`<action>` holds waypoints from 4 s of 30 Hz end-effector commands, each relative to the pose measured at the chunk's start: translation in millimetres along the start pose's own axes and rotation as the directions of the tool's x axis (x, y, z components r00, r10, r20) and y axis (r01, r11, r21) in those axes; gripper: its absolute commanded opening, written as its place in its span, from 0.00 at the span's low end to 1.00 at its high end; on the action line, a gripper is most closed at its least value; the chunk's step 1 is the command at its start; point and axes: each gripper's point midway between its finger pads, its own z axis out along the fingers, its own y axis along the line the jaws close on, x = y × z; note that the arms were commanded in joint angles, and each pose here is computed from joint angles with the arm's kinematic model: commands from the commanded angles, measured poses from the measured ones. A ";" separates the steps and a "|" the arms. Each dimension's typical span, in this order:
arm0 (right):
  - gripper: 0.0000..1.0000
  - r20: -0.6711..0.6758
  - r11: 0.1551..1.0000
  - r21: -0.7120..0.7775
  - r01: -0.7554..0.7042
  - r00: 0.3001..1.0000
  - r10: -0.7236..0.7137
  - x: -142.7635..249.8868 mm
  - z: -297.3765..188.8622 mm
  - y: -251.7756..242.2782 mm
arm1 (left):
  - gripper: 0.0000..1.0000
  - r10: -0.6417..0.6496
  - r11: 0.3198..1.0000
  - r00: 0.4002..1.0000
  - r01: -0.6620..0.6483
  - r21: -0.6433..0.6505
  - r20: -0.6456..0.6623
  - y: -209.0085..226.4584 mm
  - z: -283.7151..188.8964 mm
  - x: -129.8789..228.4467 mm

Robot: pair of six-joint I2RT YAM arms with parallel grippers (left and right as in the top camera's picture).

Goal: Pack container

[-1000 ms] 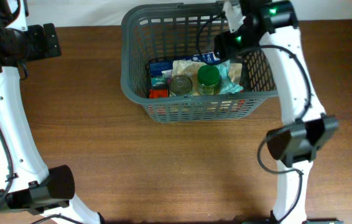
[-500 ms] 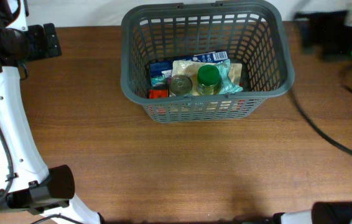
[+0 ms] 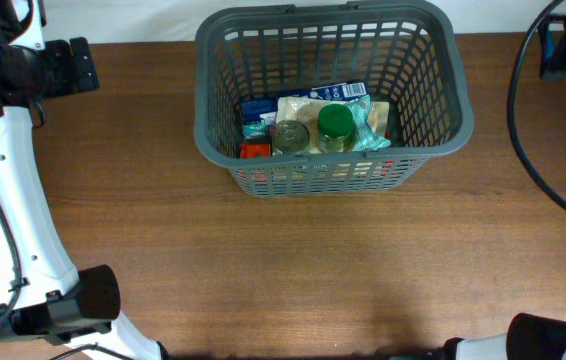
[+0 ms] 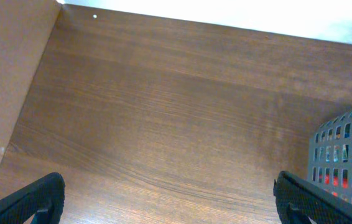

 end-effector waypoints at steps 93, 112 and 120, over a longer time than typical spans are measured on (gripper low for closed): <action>0.99 0.100 0.998 -0.050 -0.047 0.994 0.051 398.4 55.4 10.5 | 0.99 -0.014 1.000 1.000 0.014 0.005 -0.012 -0.7 4.6 1.5; 0.99 0.100 0.998 -0.050 -0.047 0.994 0.051 398.4 55.4 10.5 | 0.99 0.124 0.988 0.986 -0.113 0.102 -0.108 -34.1 -81.8 185.9; 0.99 0.100 0.998 -0.050 -0.047 0.994 0.051 398.3 55.4 10.5 | 0.99 0.083 0.994 0.978 -0.094 0.049 0.191 -17.5 -96.1 243.3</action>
